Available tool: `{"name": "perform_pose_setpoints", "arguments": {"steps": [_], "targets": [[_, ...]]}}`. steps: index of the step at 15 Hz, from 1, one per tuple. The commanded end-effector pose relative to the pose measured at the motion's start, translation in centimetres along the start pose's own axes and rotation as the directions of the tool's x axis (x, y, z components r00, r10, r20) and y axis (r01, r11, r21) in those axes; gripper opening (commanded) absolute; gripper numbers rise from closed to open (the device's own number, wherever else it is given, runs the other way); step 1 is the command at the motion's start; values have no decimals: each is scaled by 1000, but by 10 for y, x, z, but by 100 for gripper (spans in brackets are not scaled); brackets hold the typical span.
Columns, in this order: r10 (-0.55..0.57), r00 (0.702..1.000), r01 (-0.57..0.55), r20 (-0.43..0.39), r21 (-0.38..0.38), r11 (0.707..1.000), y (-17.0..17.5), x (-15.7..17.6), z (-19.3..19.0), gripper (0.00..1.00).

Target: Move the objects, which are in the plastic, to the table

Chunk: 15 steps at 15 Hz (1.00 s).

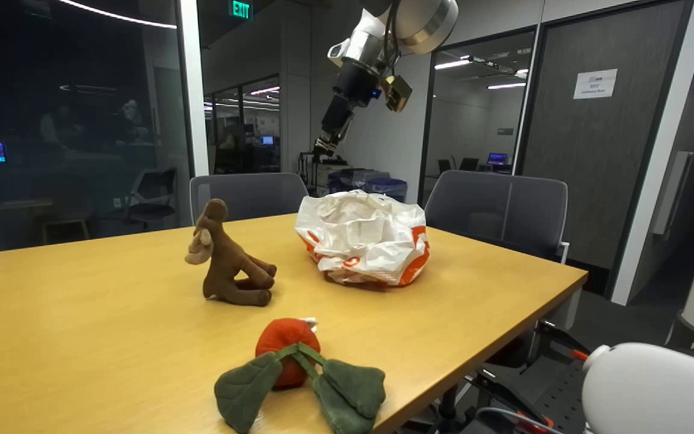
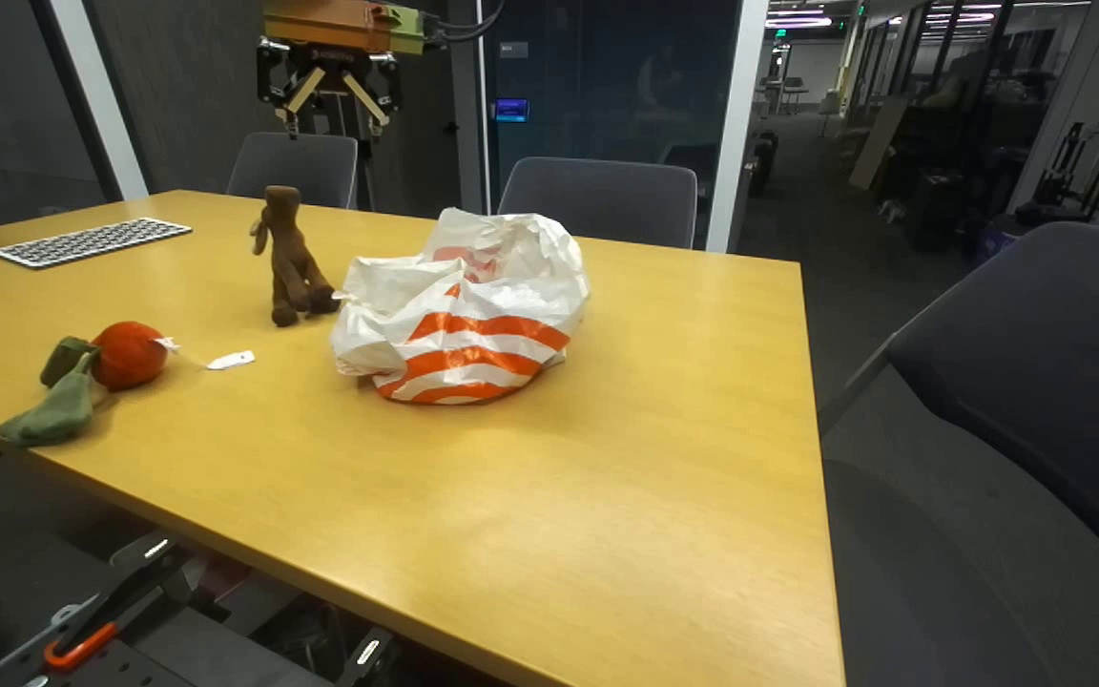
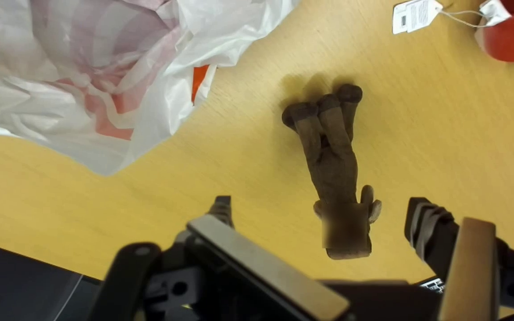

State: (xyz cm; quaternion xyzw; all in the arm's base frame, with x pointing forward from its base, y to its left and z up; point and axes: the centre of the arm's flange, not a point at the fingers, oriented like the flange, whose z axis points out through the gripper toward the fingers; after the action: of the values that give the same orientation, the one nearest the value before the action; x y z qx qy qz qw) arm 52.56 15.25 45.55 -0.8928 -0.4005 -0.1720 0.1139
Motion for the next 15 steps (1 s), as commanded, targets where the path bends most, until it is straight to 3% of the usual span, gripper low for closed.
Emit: {"name": "perform_pose_setpoints", "arguments": {"steps": [1, 5, 10, 13, 15], "targets": [[-4, 1000, 4, 7, -9, 1000, 1, 6, -3, 100], [31, 999, -27, 22, -148, 989, 34, 3, -2, 100], [204, 978, -207, -37, -177, 962, 59, -20, 30, 100], [297, 952, -307, -76, -200, 931, 56, -34, 57, 100], [327, 940, -341, -100, -175, 924, 42, -44, 68, 100]]}}
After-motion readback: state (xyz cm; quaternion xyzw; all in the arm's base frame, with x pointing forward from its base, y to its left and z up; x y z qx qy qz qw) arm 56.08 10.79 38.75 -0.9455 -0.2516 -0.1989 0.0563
